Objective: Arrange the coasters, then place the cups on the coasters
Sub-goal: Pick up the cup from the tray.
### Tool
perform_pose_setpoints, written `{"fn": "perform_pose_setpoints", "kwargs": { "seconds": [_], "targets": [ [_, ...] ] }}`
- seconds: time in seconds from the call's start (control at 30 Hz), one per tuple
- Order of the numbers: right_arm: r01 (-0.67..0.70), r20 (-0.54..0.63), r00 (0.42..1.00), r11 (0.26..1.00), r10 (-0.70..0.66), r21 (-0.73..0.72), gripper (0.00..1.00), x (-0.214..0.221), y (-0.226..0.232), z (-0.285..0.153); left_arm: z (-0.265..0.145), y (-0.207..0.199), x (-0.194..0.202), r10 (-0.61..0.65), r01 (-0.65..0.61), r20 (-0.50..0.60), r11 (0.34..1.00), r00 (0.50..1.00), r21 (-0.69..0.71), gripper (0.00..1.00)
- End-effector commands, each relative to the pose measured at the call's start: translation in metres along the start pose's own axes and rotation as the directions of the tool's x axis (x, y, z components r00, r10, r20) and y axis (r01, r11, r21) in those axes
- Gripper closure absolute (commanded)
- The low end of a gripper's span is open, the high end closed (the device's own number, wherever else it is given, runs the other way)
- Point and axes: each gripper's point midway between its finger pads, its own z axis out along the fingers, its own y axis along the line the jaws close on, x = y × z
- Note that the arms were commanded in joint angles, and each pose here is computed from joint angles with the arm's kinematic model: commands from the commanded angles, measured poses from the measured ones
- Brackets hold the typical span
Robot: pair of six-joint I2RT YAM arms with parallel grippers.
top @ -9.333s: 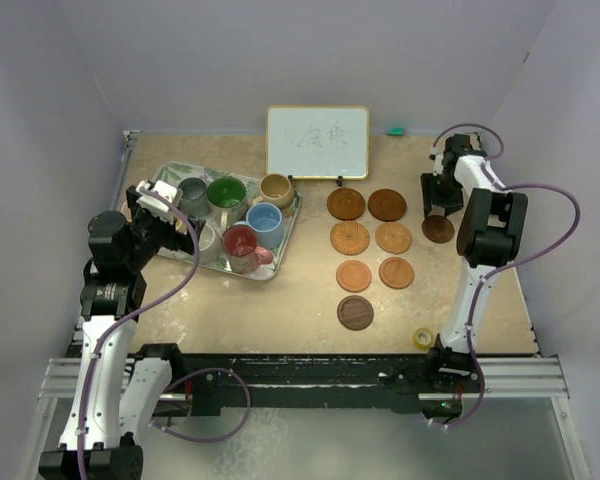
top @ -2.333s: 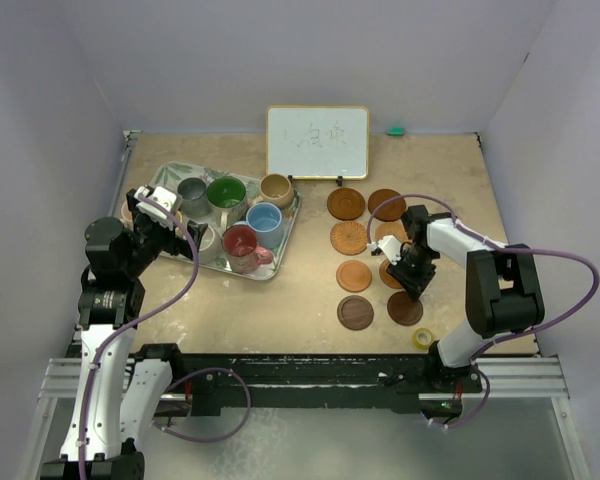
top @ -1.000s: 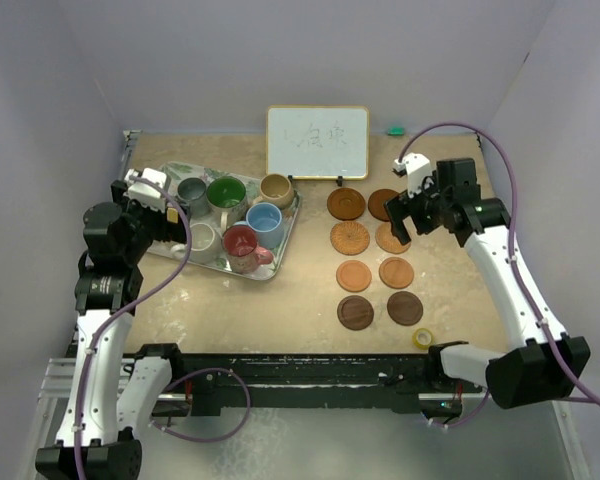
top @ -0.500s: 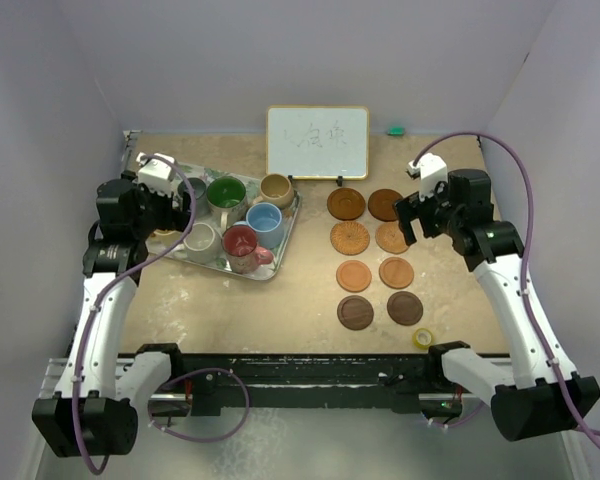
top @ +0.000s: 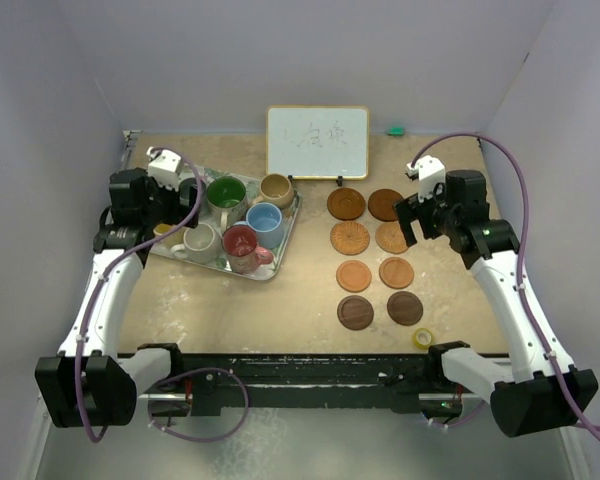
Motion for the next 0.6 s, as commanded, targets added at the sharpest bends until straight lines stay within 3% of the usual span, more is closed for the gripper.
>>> {"fn": "perform_pose_setpoints", "kwargs": {
  "seconds": [0.0, 0.57],
  "targets": [
    [0.003, 0.032, 0.999, 0.999, -0.004, 0.040, 0.00, -0.006, -0.007, -0.005, 0.002, 0.003, -0.035, -0.012, 0.011, 0.095, 1.000, 0.995, 0.008, 0.02],
    [0.021, 0.032, 0.999, 1.000, -0.021, 0.007, 0.00, -0.005, -0.001, -0.001, 0.034, -0.004, -0.030, -0.085, 0.084, 0.027, 0.996, 0.996, 0.040, 0.14]
  ]
}}
